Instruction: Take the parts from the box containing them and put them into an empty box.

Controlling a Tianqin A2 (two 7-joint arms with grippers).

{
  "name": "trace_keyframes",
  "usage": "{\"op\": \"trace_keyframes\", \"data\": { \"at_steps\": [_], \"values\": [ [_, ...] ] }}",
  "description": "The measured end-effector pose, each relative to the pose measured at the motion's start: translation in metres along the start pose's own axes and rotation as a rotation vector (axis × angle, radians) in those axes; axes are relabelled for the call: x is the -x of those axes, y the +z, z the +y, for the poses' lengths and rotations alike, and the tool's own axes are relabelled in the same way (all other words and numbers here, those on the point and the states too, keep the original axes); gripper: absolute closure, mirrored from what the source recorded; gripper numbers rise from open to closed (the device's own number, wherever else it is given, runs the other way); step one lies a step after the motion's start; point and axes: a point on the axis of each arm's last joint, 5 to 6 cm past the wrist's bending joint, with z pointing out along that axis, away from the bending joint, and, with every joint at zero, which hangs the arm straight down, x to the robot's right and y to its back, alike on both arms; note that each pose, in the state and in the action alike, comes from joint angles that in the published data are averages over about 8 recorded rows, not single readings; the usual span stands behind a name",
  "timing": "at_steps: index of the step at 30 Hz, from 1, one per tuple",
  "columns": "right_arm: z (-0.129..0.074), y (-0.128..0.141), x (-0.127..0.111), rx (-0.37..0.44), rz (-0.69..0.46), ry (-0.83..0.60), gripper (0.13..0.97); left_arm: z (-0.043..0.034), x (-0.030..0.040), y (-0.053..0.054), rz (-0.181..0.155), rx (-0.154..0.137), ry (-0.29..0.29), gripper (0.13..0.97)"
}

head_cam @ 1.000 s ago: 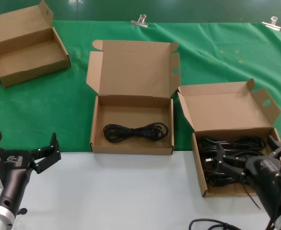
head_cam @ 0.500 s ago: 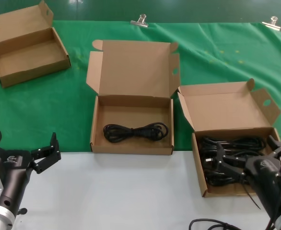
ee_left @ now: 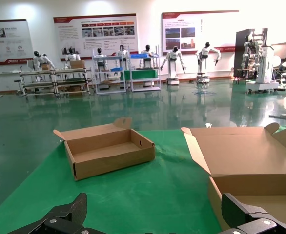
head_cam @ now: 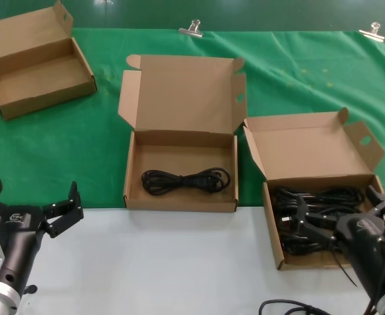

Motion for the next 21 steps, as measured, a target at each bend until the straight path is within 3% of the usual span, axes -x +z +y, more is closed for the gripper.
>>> {"op": "trace_keyframes", "data": {
  "at_steps": [21],
  "values": [
    [0.0,0.0,0.0,0.0,0.0,0.0,0.13,0.0,0.0,0.0,0.0,0.0,0.0,0.132]
  ]
}}
